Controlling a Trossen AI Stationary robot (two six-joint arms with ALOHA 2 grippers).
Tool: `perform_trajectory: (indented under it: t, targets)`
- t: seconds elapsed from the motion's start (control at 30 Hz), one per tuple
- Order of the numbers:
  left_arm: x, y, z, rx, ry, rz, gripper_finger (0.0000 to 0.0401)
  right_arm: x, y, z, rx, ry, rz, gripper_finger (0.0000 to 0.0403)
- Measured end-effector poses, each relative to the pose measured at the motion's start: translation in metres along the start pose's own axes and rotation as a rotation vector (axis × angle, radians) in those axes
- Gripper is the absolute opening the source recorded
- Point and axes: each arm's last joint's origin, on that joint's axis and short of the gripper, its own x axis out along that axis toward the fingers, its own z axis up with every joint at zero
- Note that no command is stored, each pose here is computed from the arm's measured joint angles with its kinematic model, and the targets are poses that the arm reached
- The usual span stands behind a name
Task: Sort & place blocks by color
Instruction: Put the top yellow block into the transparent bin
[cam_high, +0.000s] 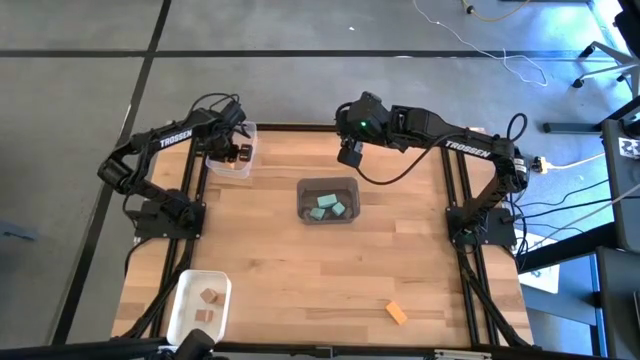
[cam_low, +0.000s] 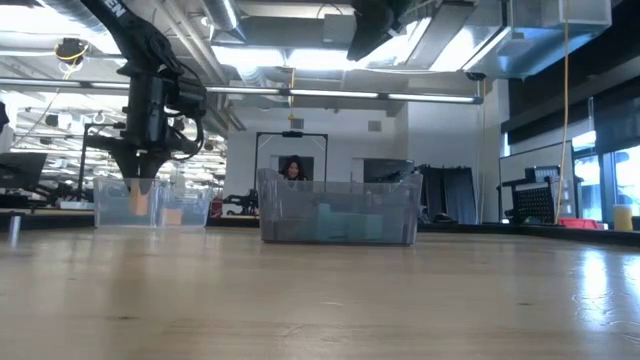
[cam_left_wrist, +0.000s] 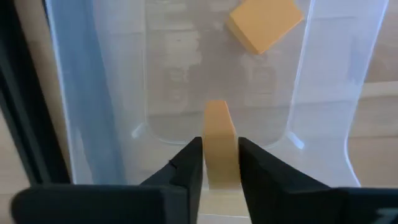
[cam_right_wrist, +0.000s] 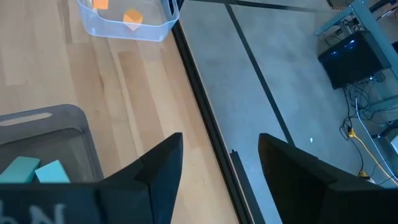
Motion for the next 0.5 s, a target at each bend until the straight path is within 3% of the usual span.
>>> perform_trajectory:
  t: [0.13,0.5]
  targets:
    - [0.000,0.001,0.001,0.029,-0.022,0.035,0.0110,0.000,0.000,0.000,-0.001,0.001,0.000,0.0211]
    - [-0.001,-0.001,0.005,0.023,-0.081,0.028,0.0114,-0.016,-0.004,-0.013,0.067,0.097,0.017,0.0211]
